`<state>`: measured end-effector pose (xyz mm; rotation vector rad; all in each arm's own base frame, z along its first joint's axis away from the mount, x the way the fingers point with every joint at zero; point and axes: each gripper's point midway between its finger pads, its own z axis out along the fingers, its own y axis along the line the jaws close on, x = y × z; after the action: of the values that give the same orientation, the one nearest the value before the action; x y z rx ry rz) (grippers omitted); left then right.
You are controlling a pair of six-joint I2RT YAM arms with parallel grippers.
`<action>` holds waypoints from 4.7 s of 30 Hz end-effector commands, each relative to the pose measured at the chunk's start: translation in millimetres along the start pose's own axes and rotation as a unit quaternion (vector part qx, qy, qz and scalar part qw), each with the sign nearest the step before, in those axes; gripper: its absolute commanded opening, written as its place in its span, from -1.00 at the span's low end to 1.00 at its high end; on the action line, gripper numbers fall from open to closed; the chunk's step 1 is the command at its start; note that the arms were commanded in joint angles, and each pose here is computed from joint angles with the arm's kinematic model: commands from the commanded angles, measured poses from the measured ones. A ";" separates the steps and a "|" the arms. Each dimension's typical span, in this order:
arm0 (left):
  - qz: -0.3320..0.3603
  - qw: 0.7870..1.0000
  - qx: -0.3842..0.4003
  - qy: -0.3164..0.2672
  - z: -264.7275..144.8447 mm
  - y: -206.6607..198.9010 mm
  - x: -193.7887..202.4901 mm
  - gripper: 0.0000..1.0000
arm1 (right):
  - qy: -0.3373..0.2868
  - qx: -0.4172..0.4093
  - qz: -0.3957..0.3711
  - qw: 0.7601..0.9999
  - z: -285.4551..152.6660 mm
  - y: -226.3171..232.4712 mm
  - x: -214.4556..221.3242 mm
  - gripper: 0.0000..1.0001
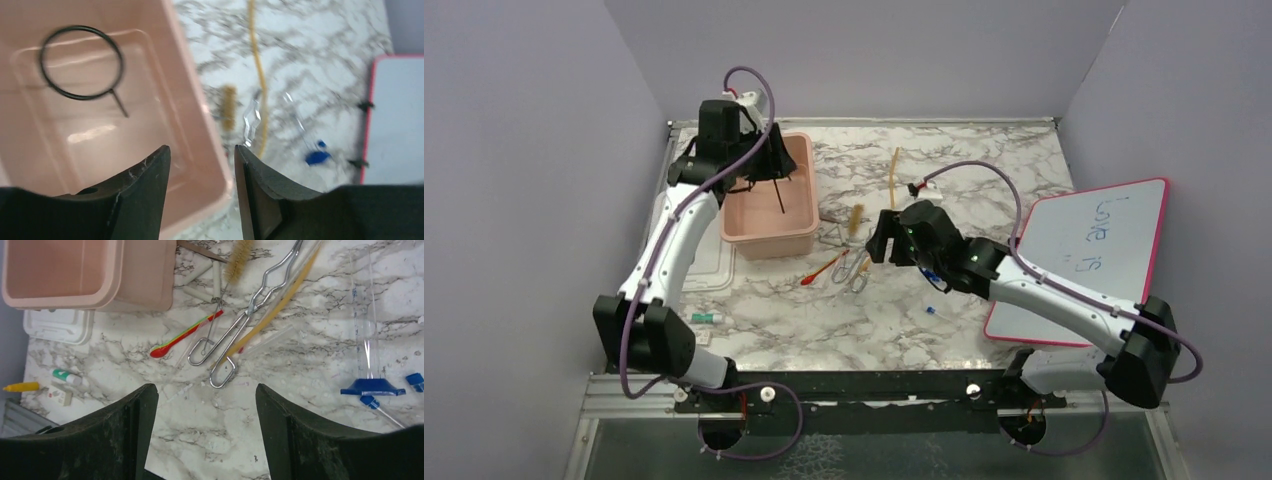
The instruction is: Organize the chemistry lab equipment
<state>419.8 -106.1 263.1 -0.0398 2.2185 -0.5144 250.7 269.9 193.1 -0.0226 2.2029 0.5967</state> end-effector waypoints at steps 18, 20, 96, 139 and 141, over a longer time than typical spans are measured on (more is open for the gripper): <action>0.099 0.961 0.243 -0.087 -108.5 -94.2 96.9 0.97 | 0.128 0.176 -0.098 0.971 73.8 -151.9 -2.1 0.52; 0.095 0.961 0.244 -0.084 -109.3 -95.6 96.4 0.97 | 0.146 0.175 -0.103 0.968 81.6 -160.8 3.7 0.48; -0.096 0.892 0.441 0.000 -68.7 -237.4 120.5 -0.81 | -0.021 -0.445 0.031 0.895 -47.3 53.4 -50.3 -0.57; -0.011 0.985 -0.003 0.172 79.5 7.9 95.5 -1.00 | -0.061 -0.317 0.013 0.946 -77.3 8.4 -35.9 0.22; -0.014 0.984 -0.012 0.179 84.4 7.7 103.3 -1.00 | -0.060 -0.315 0.015 0.947 -76.4 7.3 -34.9 0.22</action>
<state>412.1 -145.7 140.2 0.0455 2.5693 -0.5781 213.6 240.2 270.6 -0.2964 1.8015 1.2923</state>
